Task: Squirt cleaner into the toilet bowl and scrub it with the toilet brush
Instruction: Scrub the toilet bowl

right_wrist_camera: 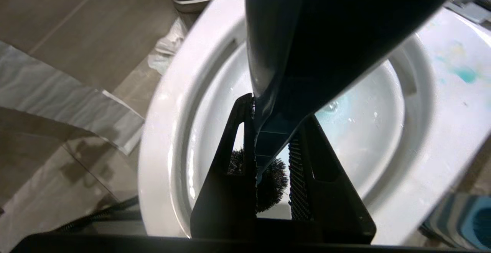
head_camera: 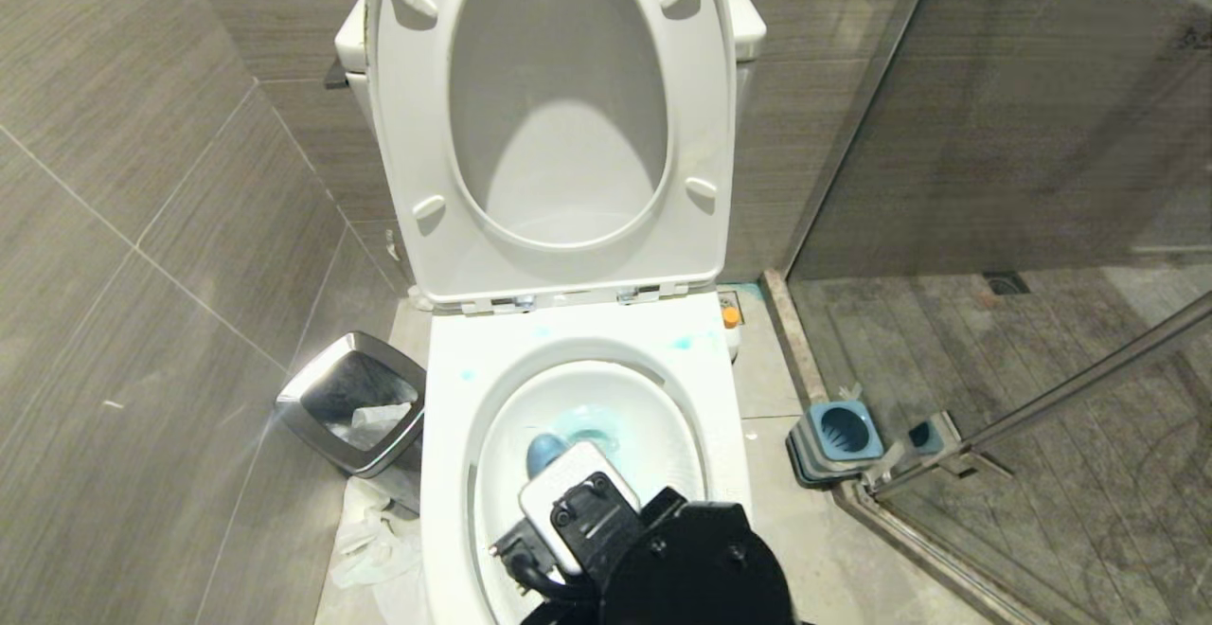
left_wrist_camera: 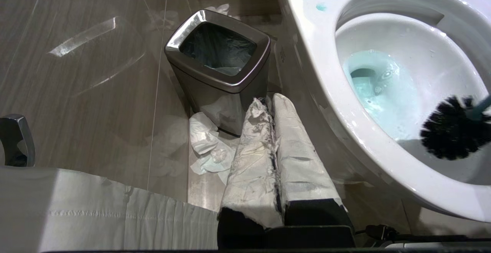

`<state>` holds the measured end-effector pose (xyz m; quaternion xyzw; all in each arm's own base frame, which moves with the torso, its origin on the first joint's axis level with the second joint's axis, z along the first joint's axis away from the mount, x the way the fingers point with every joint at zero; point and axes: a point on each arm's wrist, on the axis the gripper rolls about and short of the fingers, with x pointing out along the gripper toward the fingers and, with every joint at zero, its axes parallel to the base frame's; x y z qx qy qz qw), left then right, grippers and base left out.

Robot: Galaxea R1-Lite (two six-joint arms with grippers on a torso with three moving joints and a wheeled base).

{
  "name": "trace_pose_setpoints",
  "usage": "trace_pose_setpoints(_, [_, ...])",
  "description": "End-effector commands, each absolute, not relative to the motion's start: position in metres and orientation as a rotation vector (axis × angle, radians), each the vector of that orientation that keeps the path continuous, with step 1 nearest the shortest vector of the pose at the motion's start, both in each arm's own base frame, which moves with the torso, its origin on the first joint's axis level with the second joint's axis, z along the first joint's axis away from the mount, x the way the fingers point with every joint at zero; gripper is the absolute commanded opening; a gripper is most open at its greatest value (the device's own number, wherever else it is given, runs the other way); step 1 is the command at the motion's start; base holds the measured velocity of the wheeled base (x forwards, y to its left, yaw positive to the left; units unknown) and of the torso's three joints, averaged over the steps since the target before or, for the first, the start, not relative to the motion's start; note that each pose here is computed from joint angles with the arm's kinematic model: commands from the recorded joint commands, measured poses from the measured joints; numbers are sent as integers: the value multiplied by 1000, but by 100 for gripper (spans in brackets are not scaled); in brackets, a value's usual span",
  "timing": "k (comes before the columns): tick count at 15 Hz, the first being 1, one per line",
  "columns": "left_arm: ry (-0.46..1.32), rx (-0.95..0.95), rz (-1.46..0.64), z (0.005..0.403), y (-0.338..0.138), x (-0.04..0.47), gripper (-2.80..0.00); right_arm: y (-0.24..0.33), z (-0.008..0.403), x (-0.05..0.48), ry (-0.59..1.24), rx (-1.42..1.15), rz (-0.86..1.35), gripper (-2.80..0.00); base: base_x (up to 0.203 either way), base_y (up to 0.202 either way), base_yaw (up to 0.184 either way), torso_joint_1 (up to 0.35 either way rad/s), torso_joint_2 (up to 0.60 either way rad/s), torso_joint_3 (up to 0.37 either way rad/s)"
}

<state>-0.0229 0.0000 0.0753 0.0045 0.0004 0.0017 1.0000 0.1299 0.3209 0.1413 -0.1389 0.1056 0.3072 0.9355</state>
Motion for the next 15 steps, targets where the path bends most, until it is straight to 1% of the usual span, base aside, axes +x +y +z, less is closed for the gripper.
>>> trace_pose_setpoints(1, [2,9,3,75,0,-23,-280,298,147,122,212,-272,618,-280,0,0,0,0,0,0])
trace_pose_setpoints(5, [2,11,3,75,0,-23,-280,276,147,123,224,-273,578,-280,0,0,0,0,0,0])
trace_pose_setpoints(15, [2,12,2,75,0,-23,-280,244,137,187,259,-251,346,-280,0,0,0,0,0,0])
